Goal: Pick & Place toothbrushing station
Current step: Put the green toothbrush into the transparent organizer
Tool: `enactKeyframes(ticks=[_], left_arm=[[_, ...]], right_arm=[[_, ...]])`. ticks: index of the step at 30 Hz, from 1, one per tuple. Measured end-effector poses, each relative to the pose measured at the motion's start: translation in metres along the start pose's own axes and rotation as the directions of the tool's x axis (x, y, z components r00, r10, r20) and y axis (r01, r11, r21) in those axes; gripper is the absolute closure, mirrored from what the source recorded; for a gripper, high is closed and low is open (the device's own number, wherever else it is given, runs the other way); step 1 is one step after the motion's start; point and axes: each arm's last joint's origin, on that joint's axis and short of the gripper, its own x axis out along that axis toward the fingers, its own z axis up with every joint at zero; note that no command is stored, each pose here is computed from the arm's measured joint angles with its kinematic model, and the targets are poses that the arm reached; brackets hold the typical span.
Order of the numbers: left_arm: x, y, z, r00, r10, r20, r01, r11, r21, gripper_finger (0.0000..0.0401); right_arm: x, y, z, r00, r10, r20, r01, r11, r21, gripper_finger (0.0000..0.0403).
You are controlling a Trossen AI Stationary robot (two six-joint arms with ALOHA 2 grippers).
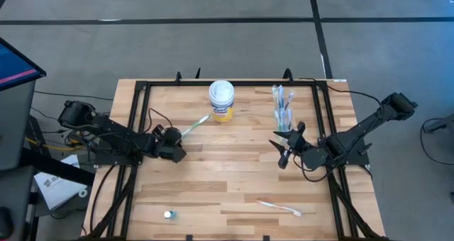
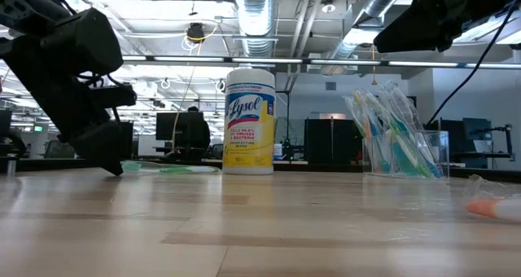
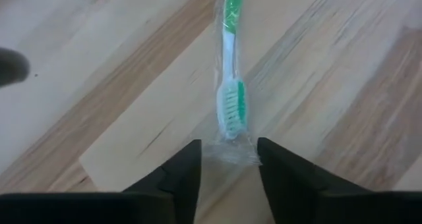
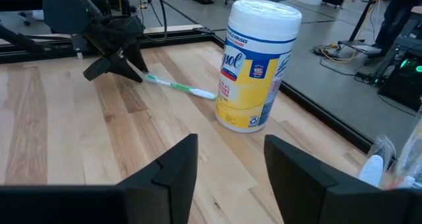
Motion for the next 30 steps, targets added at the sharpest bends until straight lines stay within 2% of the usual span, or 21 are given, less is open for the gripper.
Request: enactKeyframes(ticks=[12, 22, 30], left_arm=[[0.0, -0.001, -0.001, 1.0, -0.018, -0.02, 0.018, 1.0, 0.001, 0.0394], [-0.007, -0.01, 0.005, 0.998, -0.056, -0.007, 0.056, 0.998, 0.019, 0.0401], [-0.026, -0.031, 0.031, 0.987, -0.151, 0.062, 0.148, 0.988, 0.051, 0.0401]], right_arm=[[0.0, 0.0, 0.0, 1.0, 0.001, 0.0, -0.001, 1.0, 0.0, 0.0243], [0.002, -0.002, 0.0, 1.0, -0.011, -0.002, 0.011, 1.0, 0.003, 0.0246], [0.006, -0.004, 0.001, 1.0, 0.011, -0.024, -0.01, 1.0, 0.005, 0.0247]])
